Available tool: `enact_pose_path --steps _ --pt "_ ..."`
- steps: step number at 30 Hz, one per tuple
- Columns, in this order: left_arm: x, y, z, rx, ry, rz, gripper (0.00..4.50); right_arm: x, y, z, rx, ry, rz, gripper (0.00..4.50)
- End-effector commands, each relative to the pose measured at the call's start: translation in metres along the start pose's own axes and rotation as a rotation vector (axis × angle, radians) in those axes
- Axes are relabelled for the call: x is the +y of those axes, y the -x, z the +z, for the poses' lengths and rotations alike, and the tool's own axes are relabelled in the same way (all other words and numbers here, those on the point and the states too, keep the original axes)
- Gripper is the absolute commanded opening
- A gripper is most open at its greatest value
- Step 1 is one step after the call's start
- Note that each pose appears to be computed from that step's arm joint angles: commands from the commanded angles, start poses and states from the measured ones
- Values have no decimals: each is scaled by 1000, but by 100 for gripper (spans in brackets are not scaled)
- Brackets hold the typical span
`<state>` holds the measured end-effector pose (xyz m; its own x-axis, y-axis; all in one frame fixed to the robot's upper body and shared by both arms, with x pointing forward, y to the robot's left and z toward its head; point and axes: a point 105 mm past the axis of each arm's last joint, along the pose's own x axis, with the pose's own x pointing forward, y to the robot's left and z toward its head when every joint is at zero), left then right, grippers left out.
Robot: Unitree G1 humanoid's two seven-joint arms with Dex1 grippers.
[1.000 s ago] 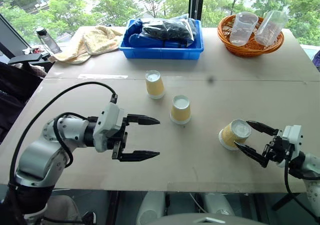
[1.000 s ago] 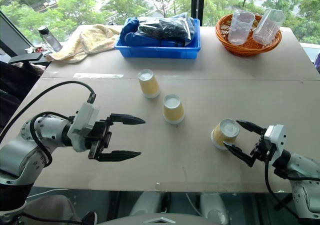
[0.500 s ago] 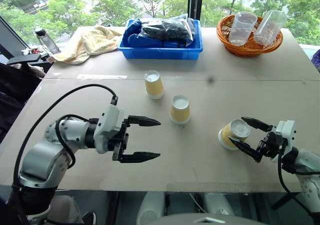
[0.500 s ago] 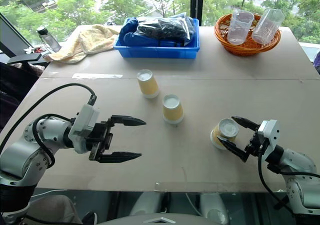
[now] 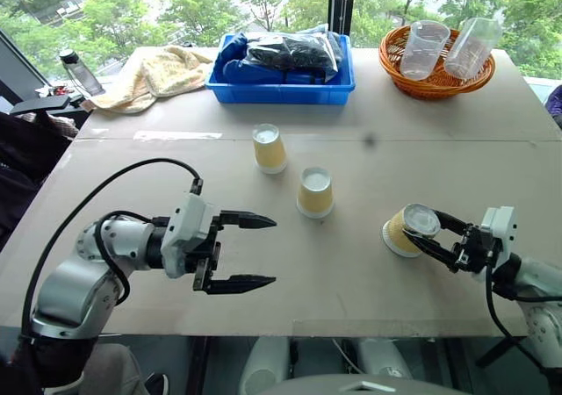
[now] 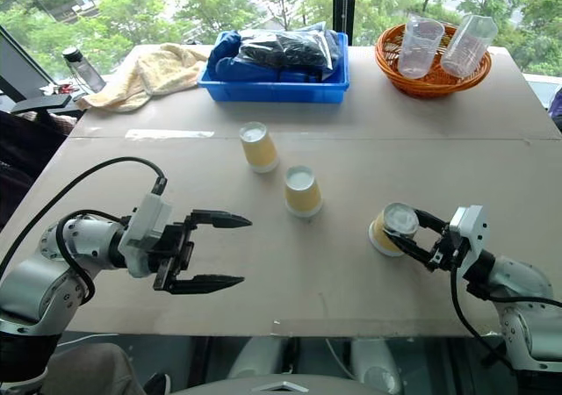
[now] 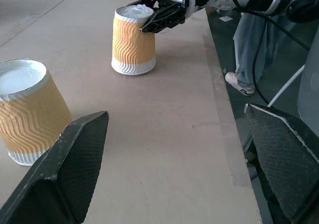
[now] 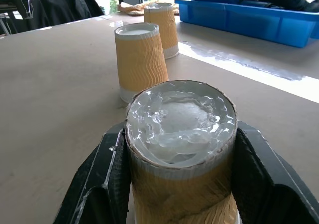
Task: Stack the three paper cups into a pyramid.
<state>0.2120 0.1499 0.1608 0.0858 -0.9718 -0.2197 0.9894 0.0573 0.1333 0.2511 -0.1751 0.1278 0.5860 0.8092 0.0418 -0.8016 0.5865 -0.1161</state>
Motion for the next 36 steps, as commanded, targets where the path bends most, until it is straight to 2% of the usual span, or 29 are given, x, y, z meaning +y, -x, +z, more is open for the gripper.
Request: enact_pose_path --steps 1,4,11,14,17,25,31,36 --pt "2 7 5 5 -45 22 450 3 -15 10 -24 14 47 192" --pt "2 8 4 6 -47 24 450 5 -23 4 -6 7 76 192" --pt "3 7 4 3 -51 34 450 -10 -27 -8 49 8 53 192" --pt "2 6 3 -1 -47 45 450 -5 -23 -13 81 -20 95 336" --pt "4 6 3 -1 -33 72 450 -1 -20 -6 50 -40 123 447" --pt "17 -3 11 -126 15 209 450 -9 5 17 -3 4 58 447" --pt "50 -29 -13 -167 71 471 450 -5 35 31 10 34 47 447" --pt "74 -59 -16 -243 20 573 450 12 54 46 -2 25 90 447"
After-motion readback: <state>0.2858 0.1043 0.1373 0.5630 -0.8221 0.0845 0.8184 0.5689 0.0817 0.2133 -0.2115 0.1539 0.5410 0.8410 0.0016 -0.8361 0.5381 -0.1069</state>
